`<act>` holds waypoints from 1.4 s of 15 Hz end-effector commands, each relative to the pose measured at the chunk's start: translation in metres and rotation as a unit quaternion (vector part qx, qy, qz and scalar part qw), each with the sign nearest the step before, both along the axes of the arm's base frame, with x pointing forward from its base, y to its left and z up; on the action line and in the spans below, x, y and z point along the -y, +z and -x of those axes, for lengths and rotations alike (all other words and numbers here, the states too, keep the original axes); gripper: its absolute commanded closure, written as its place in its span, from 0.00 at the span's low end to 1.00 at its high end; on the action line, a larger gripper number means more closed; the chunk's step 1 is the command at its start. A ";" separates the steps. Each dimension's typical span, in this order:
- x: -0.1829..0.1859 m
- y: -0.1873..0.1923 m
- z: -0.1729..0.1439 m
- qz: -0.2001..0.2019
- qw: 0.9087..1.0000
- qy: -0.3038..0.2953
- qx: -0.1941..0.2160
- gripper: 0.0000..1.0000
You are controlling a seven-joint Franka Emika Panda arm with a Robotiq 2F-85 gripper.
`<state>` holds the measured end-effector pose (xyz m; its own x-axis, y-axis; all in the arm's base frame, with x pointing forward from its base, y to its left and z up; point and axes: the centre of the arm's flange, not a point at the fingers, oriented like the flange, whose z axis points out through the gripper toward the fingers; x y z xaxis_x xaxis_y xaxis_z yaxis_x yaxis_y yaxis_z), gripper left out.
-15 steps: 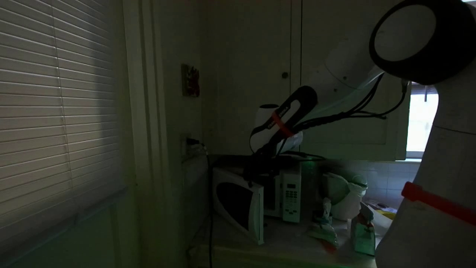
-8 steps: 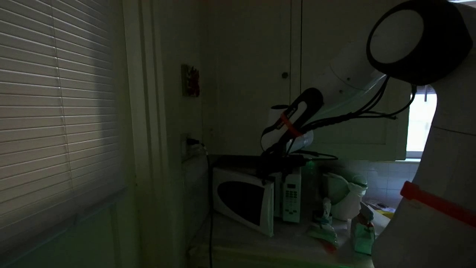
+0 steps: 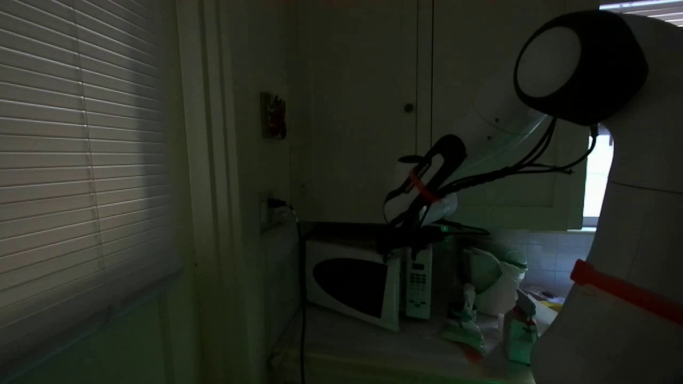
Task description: Close the door of the microwave
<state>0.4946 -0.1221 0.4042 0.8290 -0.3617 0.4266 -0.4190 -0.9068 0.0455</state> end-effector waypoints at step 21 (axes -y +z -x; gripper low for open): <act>-0.055 0.001 0.012 0.005 0.992 -0.077 0.098 0.74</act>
<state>0.4795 -0.0695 0.4137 0.7109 -0.4713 0.5221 -0.5362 -0.8435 -0.0313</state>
